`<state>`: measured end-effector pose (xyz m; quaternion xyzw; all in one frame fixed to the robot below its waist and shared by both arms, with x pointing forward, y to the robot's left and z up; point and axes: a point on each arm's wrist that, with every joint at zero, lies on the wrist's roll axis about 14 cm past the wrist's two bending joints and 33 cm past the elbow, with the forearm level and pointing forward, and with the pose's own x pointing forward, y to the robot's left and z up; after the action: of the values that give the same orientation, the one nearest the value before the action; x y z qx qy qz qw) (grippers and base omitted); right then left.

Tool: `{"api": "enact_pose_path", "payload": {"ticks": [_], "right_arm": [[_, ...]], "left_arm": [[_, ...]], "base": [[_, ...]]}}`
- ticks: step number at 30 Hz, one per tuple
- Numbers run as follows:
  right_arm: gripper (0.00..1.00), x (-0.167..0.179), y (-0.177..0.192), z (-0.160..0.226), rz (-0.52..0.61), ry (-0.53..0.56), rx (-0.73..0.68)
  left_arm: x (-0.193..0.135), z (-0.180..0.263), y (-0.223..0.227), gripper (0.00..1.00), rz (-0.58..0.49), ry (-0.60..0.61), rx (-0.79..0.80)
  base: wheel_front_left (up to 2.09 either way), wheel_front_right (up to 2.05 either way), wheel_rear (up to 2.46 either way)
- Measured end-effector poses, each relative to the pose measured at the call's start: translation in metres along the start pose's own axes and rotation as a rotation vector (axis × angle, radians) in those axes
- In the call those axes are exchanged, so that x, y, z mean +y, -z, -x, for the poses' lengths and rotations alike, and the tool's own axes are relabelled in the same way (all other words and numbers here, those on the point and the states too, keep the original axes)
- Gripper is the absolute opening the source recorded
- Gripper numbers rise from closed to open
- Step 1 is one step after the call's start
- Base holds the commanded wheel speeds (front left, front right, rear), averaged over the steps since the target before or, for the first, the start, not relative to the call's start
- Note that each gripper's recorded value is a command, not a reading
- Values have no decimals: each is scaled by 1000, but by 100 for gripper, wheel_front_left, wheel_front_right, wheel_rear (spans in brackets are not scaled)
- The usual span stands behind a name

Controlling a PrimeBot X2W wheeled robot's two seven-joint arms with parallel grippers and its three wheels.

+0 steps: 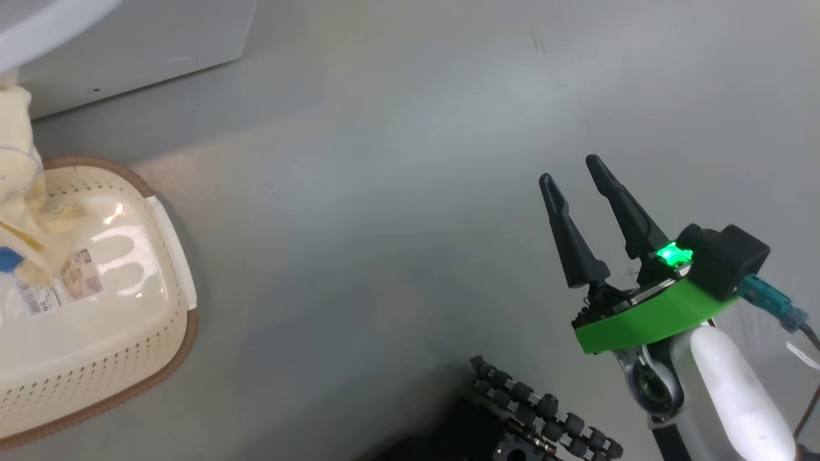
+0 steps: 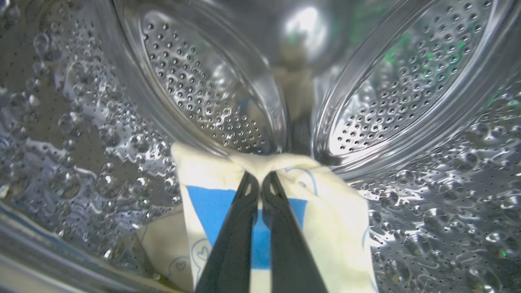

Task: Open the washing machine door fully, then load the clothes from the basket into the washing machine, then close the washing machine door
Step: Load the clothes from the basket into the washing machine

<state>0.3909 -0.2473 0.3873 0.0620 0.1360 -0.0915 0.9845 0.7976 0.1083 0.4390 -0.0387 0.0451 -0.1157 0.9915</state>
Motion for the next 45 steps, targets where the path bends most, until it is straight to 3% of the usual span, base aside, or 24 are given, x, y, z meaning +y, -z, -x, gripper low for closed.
{"api": "enact_pose_path", "payload": {"ticks": [2, 14, 23, 38, 45], "right_arm": [[100, 1, -2, -3, 0, -6, -7], [100, 1, -11, -8, 13, -14, -40], [100, 6, -27, -10, 23, -32, -93], [100, 22, -55, -7, 36, -86, -179], [100, 35, -59, 3, 48, -124, -175]], "left_arm": [[0, 2, 11, 99, 20, -6, 33], [-2, 27, 44, 100, 33, -10, 92], [-14, 61, 42, 100, 29, 3, 44], [-46, 167, 33, 100, 27, 51, -36], [-47, 237, 30, 100, 25, 4, -30]], "base": [[0, 0, 0], [0, 0, 0], [0, 0, 0], [0, 0, 0], [0, 0, 0]]}}
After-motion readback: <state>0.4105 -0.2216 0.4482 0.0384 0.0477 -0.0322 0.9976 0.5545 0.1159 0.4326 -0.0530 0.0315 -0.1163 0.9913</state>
